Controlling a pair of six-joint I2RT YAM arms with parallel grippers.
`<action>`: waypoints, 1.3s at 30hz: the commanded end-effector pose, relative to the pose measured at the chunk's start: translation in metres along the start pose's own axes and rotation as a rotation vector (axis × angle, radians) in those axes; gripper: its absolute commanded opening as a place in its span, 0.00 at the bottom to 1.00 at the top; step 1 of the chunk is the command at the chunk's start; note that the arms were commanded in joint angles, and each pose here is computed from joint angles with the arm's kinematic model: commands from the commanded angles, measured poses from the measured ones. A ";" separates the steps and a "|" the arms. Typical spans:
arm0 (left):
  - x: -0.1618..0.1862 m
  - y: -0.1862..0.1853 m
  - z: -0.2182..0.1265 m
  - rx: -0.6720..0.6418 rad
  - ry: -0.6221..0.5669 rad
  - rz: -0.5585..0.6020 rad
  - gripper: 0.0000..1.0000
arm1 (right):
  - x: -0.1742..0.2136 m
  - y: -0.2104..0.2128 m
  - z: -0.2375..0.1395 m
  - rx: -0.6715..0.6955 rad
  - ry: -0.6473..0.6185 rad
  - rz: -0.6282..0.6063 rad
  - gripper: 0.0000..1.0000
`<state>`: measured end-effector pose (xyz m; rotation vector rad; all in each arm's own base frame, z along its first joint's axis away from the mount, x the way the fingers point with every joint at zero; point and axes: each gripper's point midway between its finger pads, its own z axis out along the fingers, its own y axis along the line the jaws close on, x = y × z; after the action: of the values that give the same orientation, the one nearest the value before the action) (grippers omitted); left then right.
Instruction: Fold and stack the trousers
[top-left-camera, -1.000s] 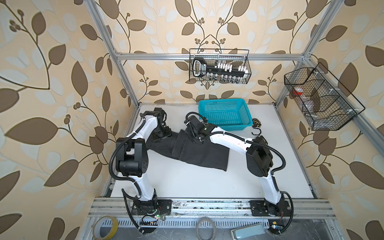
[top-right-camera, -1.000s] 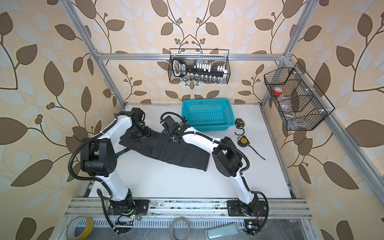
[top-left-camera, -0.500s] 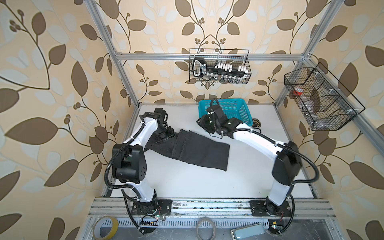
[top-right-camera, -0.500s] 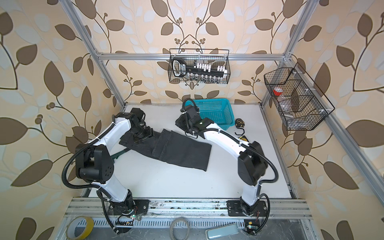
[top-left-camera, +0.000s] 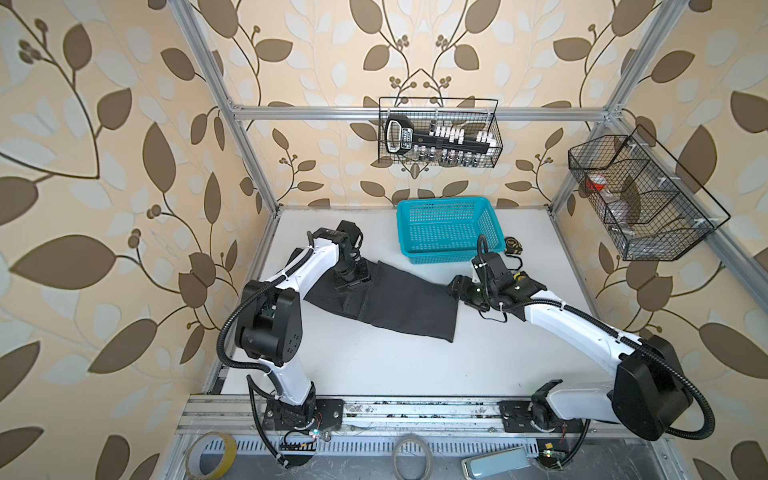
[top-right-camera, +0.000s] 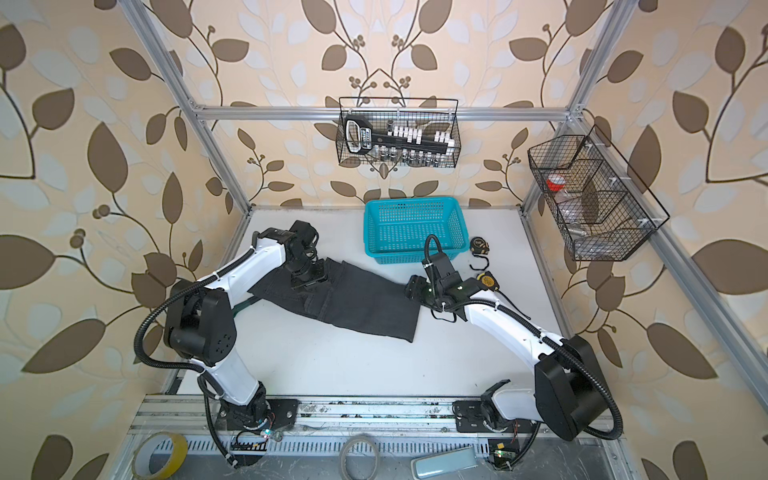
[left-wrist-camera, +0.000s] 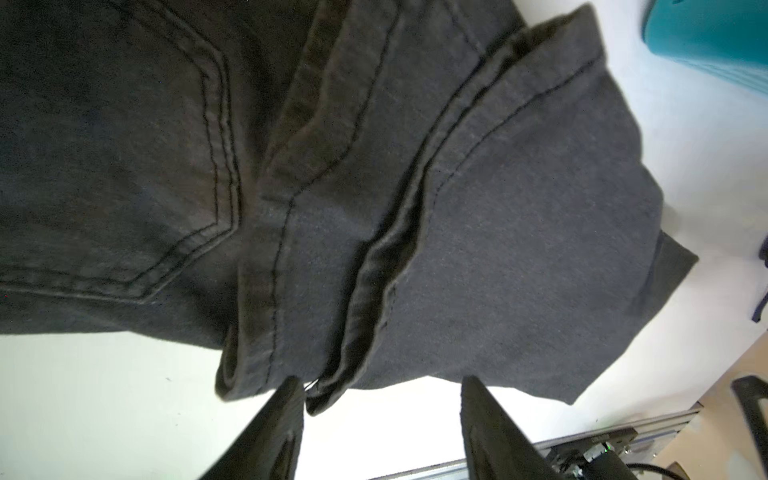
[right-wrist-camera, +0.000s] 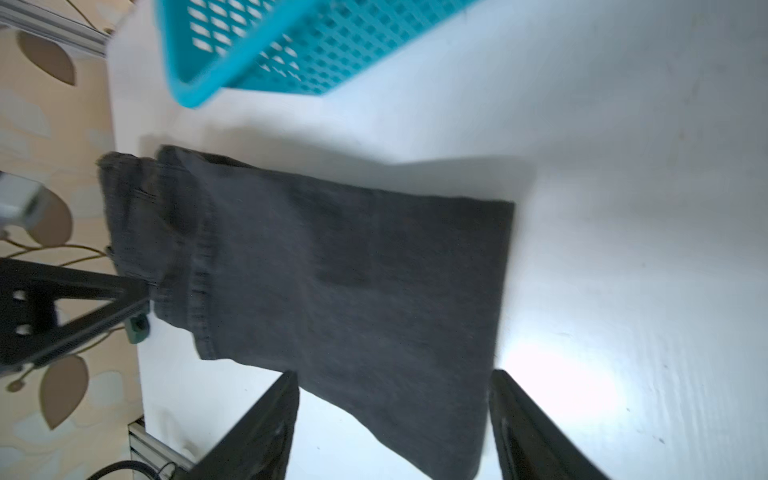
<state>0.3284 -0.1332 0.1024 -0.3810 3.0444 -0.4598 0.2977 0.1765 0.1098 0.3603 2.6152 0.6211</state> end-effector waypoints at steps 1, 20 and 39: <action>-0.004 -0.004 0.006 -0.015 -0.011 0.023 0.57 | 0.012 -0.009 0.008 -0.018 0.056 -0.047 0.73; -0.004 0.010 -0.003 -0.105 -0.036 0.074 0.62 | 0.058 -0.014 0.072 -0.099 0.233 -0.018 0.31; -0.040 0.074 -0.040 -0.017 -0.081 -0.070 0.71 | 0.017 -0.088 -0.069 0.080 0.133 0.023 0.03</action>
<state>0.3443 -0.0459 0.1112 -0.5277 2.9737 -0.3494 0.2573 0.1003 0.1054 0.4110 2.7074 0.6556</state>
